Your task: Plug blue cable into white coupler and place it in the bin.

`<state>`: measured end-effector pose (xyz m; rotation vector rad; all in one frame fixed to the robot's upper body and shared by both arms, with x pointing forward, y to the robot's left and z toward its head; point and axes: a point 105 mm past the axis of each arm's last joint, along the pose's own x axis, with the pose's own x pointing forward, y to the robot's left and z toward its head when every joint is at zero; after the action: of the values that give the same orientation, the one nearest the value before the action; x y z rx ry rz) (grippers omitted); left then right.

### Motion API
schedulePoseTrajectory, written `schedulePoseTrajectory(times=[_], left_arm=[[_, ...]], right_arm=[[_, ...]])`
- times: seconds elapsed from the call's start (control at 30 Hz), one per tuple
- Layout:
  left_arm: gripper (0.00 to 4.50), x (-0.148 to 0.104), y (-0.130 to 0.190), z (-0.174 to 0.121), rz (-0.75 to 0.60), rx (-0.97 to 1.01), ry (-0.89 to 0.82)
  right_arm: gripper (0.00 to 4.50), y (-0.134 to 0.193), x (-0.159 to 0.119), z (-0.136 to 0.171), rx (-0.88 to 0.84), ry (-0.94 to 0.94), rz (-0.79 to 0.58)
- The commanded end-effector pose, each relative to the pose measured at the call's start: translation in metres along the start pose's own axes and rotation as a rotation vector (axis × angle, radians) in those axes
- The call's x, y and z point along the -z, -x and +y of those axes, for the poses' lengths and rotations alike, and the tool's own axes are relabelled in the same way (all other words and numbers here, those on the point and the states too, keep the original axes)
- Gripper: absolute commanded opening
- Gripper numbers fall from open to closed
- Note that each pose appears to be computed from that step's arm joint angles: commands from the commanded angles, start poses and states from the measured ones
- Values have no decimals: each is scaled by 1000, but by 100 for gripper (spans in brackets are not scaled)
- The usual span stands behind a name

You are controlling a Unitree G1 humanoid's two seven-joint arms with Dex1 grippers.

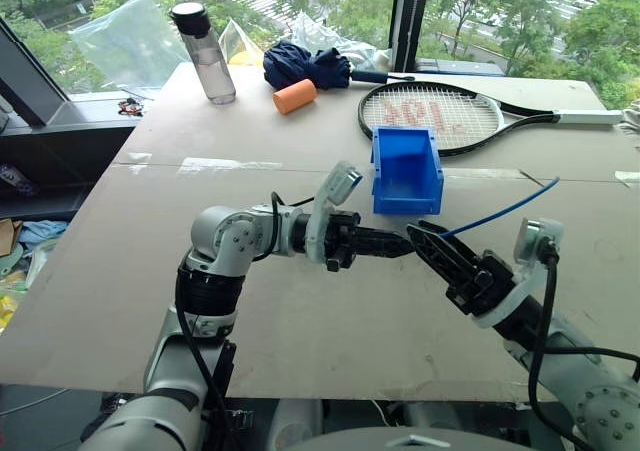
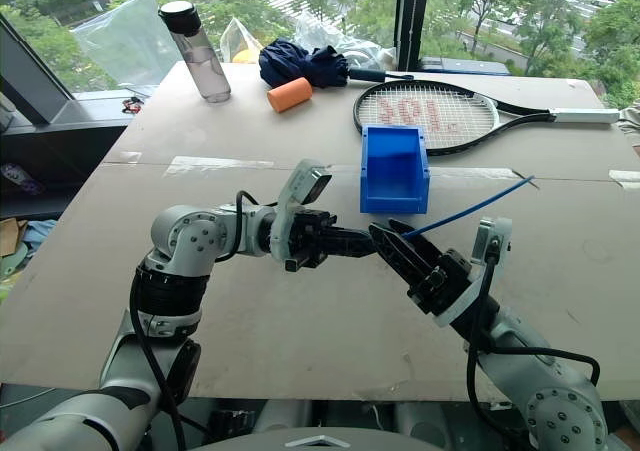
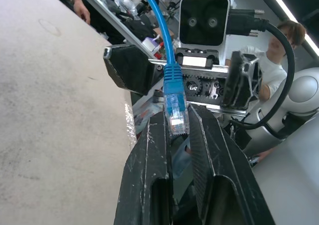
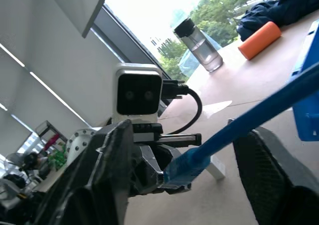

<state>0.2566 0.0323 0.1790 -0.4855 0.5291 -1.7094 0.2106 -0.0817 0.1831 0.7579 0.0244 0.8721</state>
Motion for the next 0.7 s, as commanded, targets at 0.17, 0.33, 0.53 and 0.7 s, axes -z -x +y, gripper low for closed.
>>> schedulePoseTrajectory(times=[0.17, 0.33, 0.53, 0.7], left_arm=[[0, -10, -1, -8, -34, -12, -107], [152, -9, 13, -4, -51, -126, -217], [288, -2, 84, 13, -60, -474, -446], [288, 16, 124, 48, 15, -771, -677]], right_arm=[[1, -1, -7, 8, -53, -13, -8], [0, 1, -13, 9, -75, -29, -33], [0, 5, -15, 6, -66, -7, -37], [0, 6, -11, 0, -67, 4, -23]])
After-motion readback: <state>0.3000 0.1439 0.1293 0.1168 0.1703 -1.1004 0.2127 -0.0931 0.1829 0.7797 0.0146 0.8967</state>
